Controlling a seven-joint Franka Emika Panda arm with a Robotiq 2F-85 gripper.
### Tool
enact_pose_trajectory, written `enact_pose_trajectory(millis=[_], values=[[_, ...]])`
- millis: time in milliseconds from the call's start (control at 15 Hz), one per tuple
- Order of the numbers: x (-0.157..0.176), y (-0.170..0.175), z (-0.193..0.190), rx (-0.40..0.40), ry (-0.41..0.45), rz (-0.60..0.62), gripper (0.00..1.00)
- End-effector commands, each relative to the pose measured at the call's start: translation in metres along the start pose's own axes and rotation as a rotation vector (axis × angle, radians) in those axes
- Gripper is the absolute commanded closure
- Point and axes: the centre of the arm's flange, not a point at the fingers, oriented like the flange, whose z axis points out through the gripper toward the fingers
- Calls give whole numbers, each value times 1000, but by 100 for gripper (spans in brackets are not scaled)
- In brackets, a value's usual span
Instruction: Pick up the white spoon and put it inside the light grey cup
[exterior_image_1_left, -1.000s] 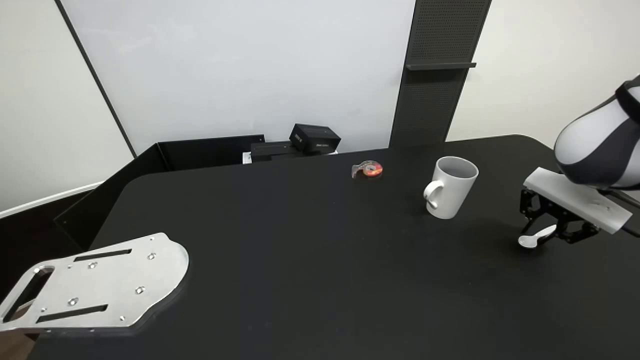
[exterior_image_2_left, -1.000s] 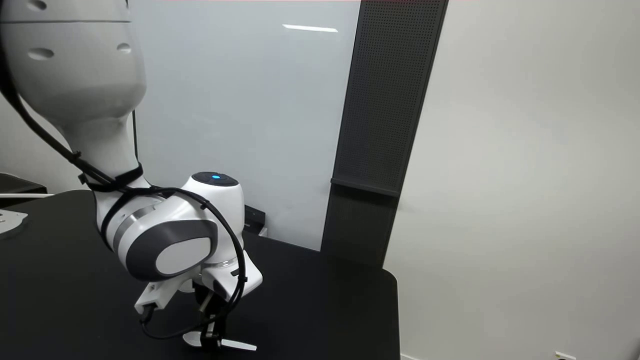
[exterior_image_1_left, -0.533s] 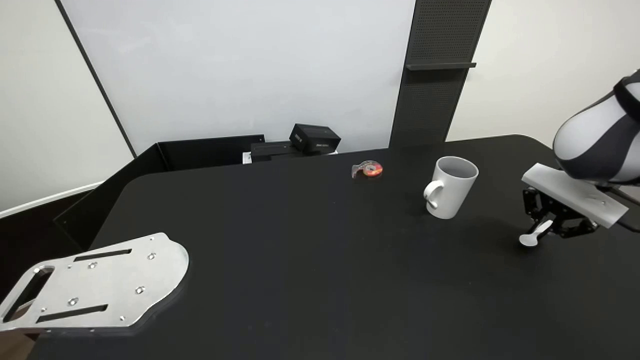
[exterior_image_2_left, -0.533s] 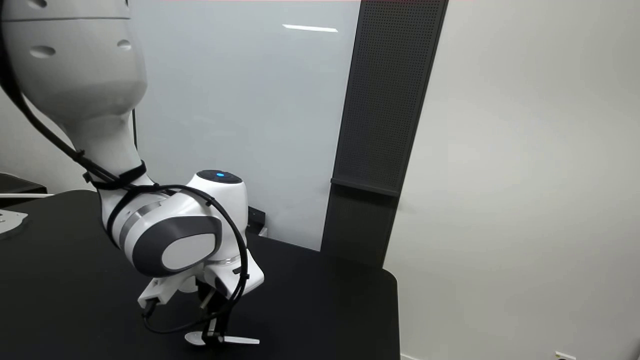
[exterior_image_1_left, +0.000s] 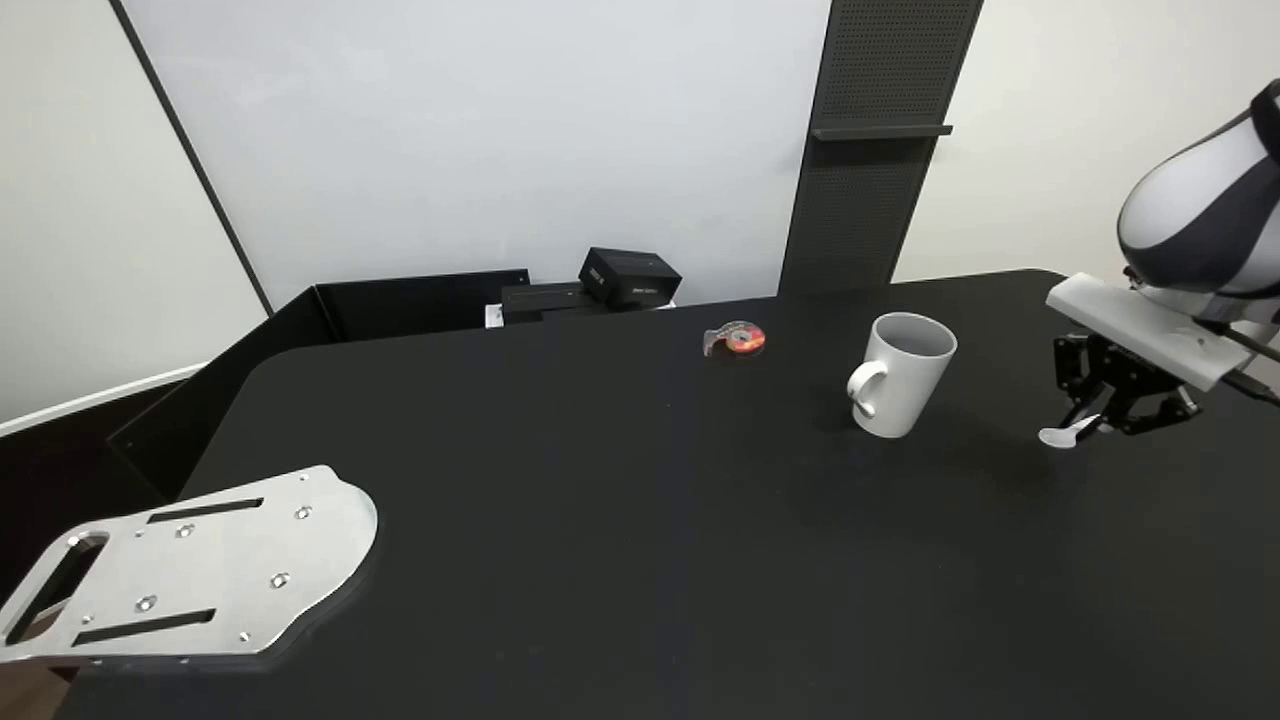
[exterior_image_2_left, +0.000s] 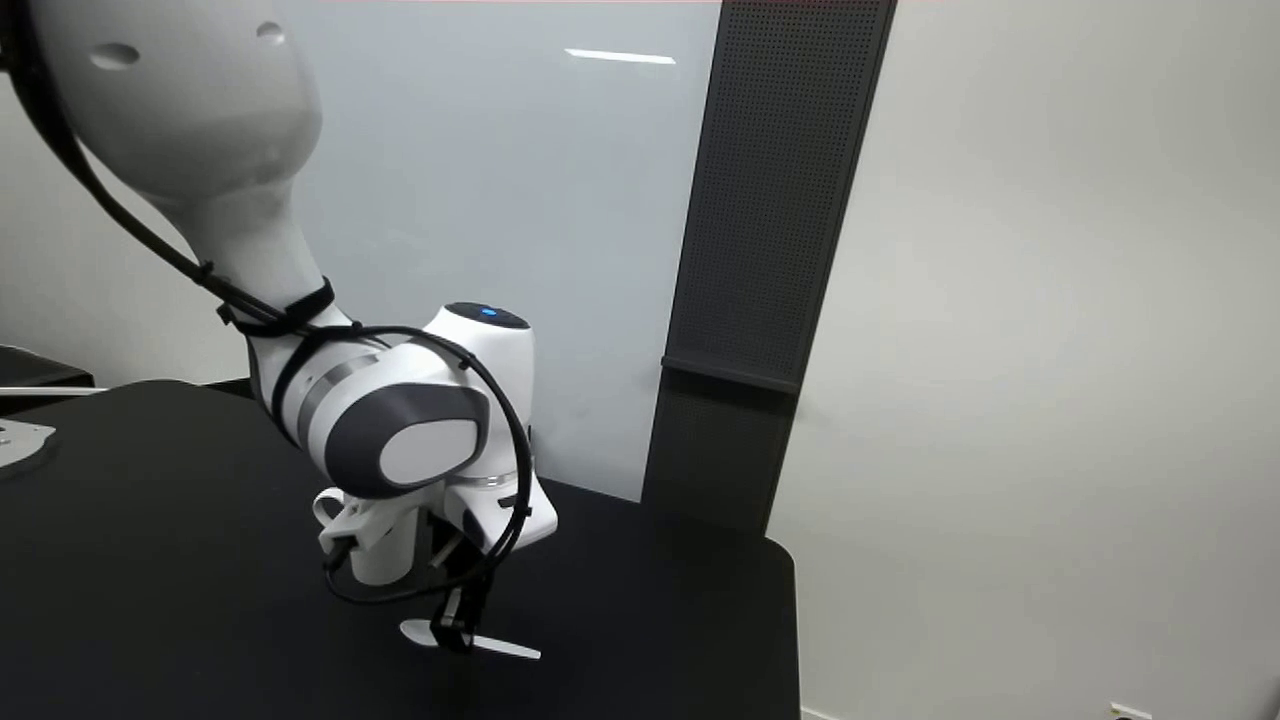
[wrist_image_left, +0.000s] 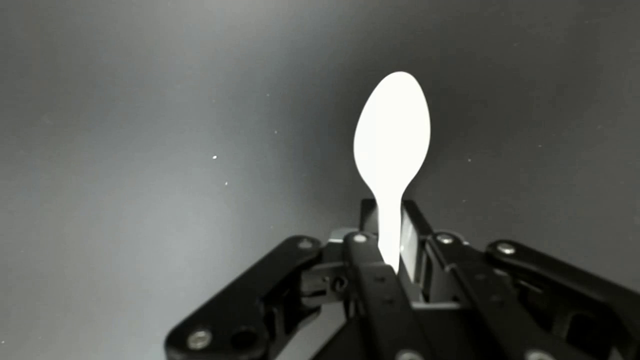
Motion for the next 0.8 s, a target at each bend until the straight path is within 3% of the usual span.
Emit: enact_pose_trajectory(millis=[0, 733], values=[[2, -9, -32, 1, -77, 87, 96], [-31, -30, -102, 172, -321, 175, 96]])
